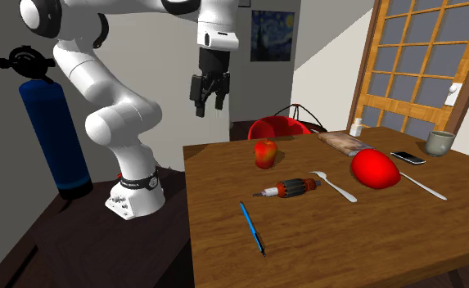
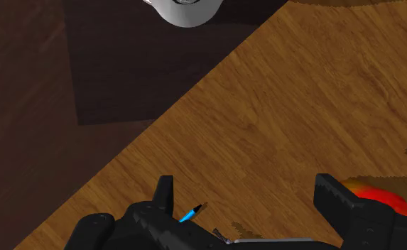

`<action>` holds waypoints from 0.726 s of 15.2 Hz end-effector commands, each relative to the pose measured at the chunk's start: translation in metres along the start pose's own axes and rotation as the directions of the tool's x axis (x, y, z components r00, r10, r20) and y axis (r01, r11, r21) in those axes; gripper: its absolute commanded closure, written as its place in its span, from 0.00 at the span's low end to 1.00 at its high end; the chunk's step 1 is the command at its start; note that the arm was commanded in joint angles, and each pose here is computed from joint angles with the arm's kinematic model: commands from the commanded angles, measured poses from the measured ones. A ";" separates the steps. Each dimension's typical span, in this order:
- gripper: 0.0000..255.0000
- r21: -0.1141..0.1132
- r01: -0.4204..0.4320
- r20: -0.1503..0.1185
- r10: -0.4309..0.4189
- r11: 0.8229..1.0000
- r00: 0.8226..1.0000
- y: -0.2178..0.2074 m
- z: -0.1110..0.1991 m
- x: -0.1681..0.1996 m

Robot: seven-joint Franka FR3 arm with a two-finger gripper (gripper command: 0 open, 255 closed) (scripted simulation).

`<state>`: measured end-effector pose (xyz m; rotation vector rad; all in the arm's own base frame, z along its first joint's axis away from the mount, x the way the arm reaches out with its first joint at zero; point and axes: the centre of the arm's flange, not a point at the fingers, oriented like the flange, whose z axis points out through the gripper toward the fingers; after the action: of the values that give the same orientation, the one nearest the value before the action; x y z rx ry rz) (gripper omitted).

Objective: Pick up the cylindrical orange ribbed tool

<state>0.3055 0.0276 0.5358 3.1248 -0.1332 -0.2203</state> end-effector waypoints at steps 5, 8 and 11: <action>0.00 0.026 0.060 -0.002 -0.060 0.998 0.998 0.000 0.029 0.044; 0.00 0.046 0.104 -0.005 -0.104 0.993 0.995 -0.002 0.050 0.077; 0.00 0.065 0.149 -0.009 -0.148 0.987 0.989 -0.006 0.072 0.110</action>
<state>0.3914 0.0203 0.4578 3.1955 0.0700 -0.2180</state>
